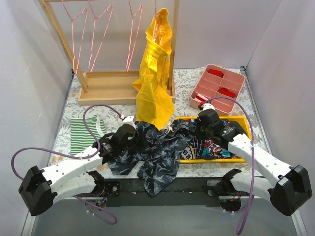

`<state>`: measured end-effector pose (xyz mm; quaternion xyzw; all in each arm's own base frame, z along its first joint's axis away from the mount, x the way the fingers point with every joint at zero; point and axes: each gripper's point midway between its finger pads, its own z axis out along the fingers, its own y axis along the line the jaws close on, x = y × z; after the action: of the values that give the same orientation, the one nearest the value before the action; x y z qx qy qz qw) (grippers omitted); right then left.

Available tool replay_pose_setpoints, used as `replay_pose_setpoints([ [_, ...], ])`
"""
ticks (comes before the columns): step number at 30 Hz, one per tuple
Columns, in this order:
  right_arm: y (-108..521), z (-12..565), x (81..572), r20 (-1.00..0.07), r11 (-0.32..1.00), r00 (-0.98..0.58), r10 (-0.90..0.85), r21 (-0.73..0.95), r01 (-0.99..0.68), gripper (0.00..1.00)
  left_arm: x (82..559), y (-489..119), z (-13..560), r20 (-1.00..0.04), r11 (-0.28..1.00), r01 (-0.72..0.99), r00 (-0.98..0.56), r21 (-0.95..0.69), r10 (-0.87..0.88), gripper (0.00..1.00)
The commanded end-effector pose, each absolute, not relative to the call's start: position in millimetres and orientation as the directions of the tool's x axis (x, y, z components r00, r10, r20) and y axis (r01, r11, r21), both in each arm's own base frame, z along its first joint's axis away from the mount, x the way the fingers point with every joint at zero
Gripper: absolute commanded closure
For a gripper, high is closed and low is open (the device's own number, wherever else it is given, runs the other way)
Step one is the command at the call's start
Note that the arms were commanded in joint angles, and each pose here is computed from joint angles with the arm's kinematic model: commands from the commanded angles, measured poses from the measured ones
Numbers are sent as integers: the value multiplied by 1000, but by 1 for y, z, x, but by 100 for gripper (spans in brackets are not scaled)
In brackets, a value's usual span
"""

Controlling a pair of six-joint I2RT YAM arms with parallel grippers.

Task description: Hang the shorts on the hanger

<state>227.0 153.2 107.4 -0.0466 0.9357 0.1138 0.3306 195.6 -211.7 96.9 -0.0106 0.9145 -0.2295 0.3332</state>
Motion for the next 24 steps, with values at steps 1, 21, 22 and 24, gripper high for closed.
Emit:
replay_pose_setpoints([
  [1,174,157,241,-702,936,-712,9,257,-242,99,200,-228,155,-679,821,265,-709,-506,-190,40],
  [21,188,187,247,-716,913,-699,-2,284,-293,99,304,-173,428,-953,944,161,-148,-286,-264,31],
  [22,189,187,247,-716,912,-698,-3,284,-296,99,310,-175,464,-950,929,202,-110,-309,-292,31],
  [24,189,186,247,-718,911,-696,-6,283,-299,99,344,-166,469,-957,942,186,-129,-280,-259,31],
])
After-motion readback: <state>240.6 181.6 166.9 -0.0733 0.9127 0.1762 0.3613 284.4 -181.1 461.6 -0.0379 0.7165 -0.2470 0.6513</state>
